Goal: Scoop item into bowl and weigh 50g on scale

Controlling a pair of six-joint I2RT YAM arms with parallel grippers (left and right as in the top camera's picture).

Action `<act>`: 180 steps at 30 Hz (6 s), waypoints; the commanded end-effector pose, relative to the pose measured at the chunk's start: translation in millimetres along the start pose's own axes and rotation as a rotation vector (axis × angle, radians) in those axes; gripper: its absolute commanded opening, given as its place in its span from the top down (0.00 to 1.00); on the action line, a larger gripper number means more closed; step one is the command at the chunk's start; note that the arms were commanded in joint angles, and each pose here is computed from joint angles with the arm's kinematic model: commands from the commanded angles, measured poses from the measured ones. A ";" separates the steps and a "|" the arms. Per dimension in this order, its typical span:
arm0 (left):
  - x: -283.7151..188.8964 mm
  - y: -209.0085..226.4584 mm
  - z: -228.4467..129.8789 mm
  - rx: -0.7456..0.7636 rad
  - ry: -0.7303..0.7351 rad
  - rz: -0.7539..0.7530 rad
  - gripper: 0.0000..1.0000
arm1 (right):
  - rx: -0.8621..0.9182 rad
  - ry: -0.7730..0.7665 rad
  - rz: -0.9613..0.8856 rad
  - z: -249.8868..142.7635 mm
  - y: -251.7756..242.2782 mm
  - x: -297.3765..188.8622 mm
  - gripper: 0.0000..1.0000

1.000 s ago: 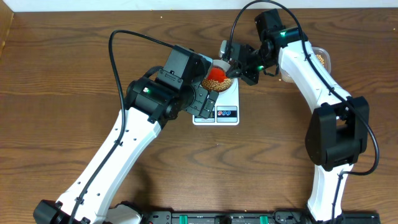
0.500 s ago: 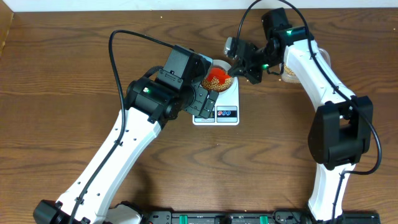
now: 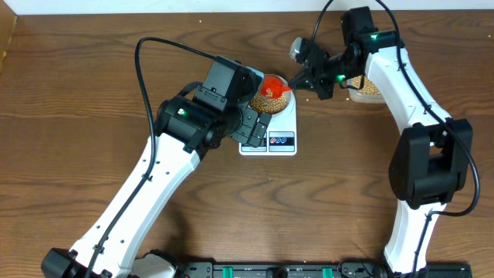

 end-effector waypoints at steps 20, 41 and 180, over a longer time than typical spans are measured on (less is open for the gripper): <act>4.7 1.4 -3.4 0.008 0.020 0.003 0.02 | 0.010 -0.019 -0.008 7.5 -1.4 -3.8 0.99; 4.7 1.4 -3.4 0.008 0.020 0.003 0.02 | 0.072 -0.110 0.036 16.8 2.5 -7.4 0.99; 4.7 1.4 -3.4 0.008 0.020 0.003 0.02 | 1.484 0.349 -0.855 -169.7 -11.0 -190.8 0.01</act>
Point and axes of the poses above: each gripper's point midway between its finger pads, its own x axis out along the fingers, its own y axis along the line the jaws close on, z = x × y, the point moved 5 cm from there along -x, back along the fingers, and after that the axes turned 10 degrees about -x, right-handed, at the moved point
